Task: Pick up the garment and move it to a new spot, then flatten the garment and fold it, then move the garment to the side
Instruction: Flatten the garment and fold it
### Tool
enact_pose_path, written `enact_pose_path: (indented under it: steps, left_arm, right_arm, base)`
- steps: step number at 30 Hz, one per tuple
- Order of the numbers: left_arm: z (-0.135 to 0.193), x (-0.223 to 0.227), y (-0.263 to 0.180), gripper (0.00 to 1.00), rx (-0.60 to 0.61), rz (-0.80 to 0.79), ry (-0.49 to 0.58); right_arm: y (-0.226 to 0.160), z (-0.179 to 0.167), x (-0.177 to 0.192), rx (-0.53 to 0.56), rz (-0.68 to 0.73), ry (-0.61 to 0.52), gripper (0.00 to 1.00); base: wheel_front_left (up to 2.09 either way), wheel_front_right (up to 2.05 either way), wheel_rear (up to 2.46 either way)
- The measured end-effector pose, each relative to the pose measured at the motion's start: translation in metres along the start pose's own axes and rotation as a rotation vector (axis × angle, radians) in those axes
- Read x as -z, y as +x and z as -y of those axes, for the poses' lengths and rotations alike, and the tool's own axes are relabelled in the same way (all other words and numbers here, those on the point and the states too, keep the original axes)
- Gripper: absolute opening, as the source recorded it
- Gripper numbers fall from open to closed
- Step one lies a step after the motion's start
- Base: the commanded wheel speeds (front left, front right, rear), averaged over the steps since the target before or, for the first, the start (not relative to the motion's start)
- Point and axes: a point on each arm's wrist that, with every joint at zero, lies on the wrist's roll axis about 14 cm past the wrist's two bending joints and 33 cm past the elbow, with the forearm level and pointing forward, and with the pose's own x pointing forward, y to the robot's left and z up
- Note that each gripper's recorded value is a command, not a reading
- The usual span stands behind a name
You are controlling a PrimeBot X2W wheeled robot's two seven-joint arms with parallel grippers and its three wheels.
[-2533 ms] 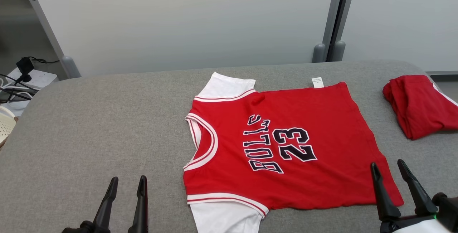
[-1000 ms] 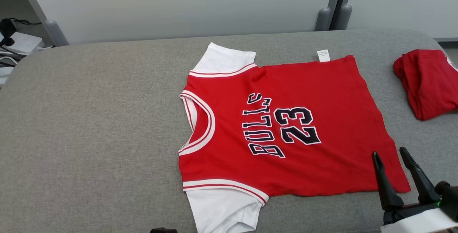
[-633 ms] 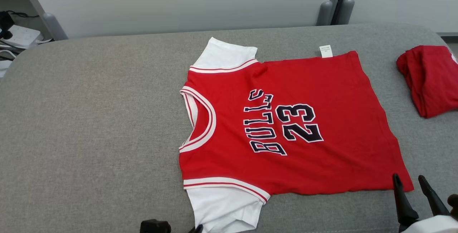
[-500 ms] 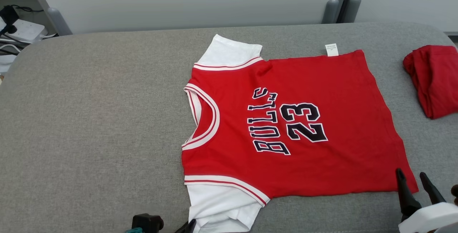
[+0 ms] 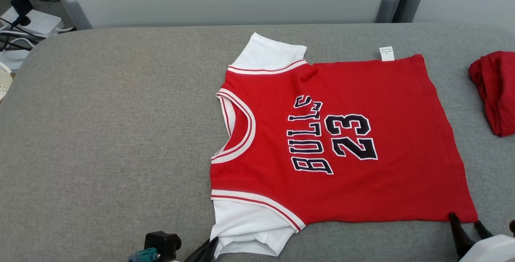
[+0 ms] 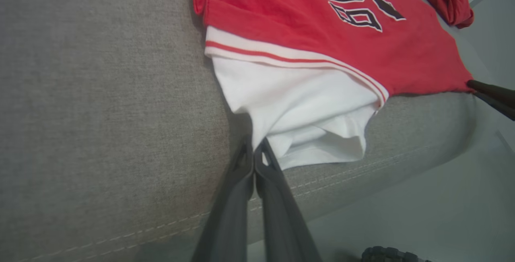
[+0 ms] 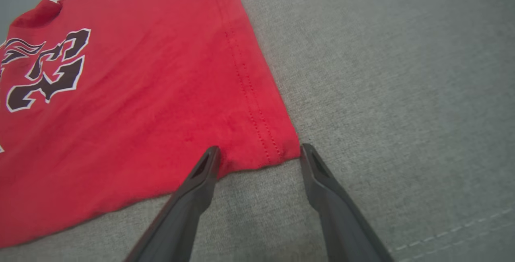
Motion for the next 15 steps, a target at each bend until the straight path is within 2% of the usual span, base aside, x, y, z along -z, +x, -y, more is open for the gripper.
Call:
enact_pose_path:
  steps: [2,3,4,5,6,7,15]
  left_arm:
    - [0.0002,-0.0002,0.0003,0.00,0.004,-0.006,0.005]
    - [0.0004,-0.0009,0.0005,0.00,0.006,-0.005,0.008]
    - [0.0007,-0.0015,0.0006,0.00,0.008,-0.004,0.010]
    - [0.0012,-0.0020,0.0009,0.00,0.010,-0.003,0.010]
    - [0.0015,-0.0025,0.0012,0.00,0.010,-0.002,0.010]
    - [0.0014,-0.0028,0.0014,0.00,0.007,-0.001,0.011]
    - [0.0037,-0.0065,0.0010,0.00,0.016,0.009,0.015]
  right_arm:
    - [-0.0011,0.0024,0.0042,0.007,-0.007,0.002,1.00]
    - [-0.0015,0.0035,0.0049,0.010,-0.007,0.006,0.91]
    - [-0.0012,0.0038,0.0052,0.011,-0.009,0.007,0.56]
    - [-0.0005,0.0037,0.0051,0.011,-0.011,0.010,0.38]
    - [0.0001,0.0040,0.0046,0.010,-0.009,0.004,0.25]
    - [0.0006,0.0041,0.0039,0.009,-0.008,-0.004,0.00]
    - [-0.0006,0.0061,-0.0043,-0.001,0.027,-0.045,0.00]
  base:
    - [0.00,0.00,0.00]
    - [0.00,0.00,0.00]
    - [0.00,0.00,0.00]
    - [0.00,0.00,0.00]
    - [0.00,0.00,0.00]
    - [0.00,0.00,0.00]
    - [0.00,0.00,0.00]
